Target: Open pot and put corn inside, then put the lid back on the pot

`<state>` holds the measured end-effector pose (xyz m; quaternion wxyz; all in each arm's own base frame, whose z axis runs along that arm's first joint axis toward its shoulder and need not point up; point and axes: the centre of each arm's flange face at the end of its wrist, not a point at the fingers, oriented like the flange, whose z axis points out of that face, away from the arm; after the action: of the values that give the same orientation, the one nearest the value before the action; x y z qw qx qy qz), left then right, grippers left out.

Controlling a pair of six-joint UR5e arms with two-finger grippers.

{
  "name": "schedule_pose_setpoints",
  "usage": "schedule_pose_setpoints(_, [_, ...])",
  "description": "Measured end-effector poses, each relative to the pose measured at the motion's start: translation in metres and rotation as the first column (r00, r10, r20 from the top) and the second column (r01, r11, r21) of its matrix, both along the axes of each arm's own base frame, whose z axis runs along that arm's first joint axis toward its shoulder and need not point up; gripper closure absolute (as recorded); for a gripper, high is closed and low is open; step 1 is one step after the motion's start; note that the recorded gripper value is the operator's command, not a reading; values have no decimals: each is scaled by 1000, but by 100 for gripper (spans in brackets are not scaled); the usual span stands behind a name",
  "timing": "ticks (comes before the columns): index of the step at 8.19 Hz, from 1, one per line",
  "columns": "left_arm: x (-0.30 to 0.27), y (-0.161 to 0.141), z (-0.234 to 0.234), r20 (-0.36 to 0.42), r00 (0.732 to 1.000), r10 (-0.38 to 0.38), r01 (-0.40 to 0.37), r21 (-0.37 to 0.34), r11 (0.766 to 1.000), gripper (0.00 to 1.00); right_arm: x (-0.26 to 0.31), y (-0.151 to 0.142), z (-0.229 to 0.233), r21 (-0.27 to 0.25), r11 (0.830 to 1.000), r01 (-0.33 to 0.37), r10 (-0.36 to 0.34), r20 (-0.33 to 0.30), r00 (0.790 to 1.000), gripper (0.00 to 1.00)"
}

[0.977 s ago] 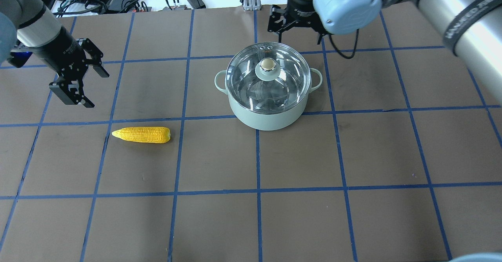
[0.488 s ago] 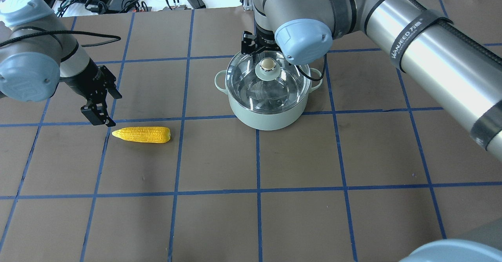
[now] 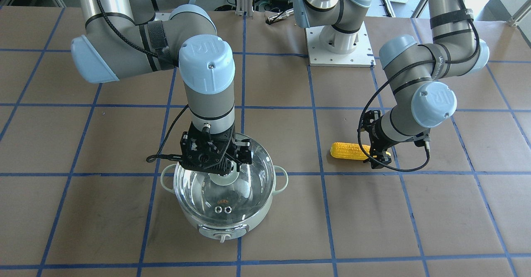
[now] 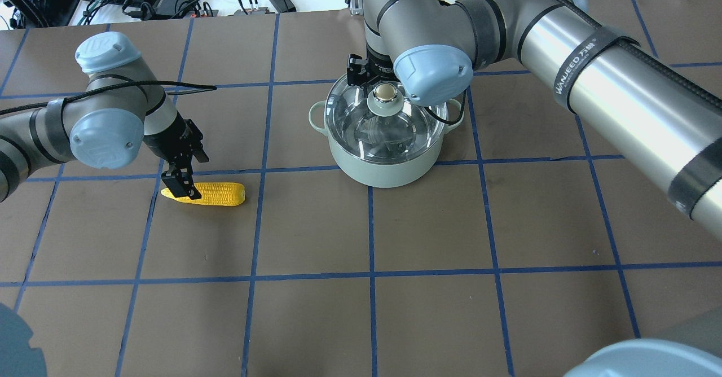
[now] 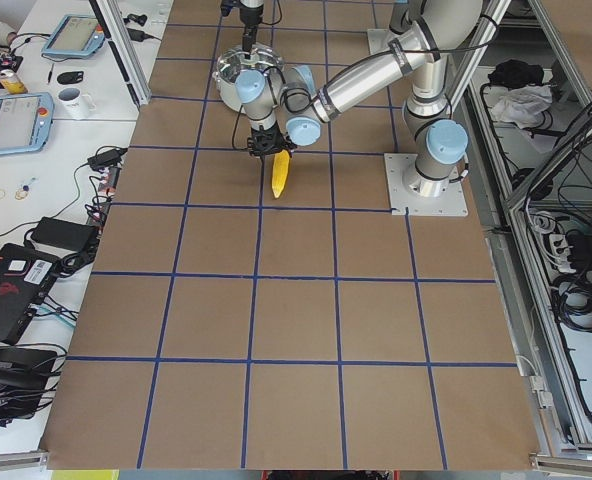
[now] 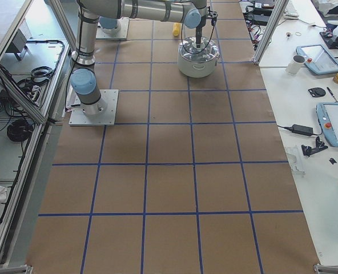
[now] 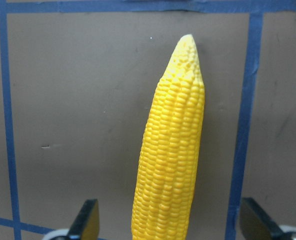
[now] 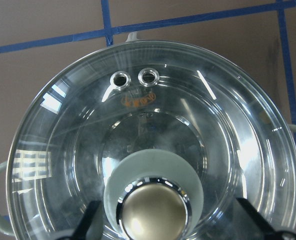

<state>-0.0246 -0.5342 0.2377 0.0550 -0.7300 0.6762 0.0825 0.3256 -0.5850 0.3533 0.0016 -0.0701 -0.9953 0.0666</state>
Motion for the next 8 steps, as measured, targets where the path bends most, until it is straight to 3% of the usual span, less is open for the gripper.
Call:
schedule_pose_setpoints(4, [-17, 2, -11, -43, 972, -229, 230, 4, 973, 0, 3, -7, -4, -43, 999, 3, -2, 15, 1000, 43])
schedule_pose_setpoints(8, [-17, -1, -18, -56, 951, -304, 304, -8, 953, 0, 3, -8, -7, -38, 999, -5, 6, 13, 1000, 68])
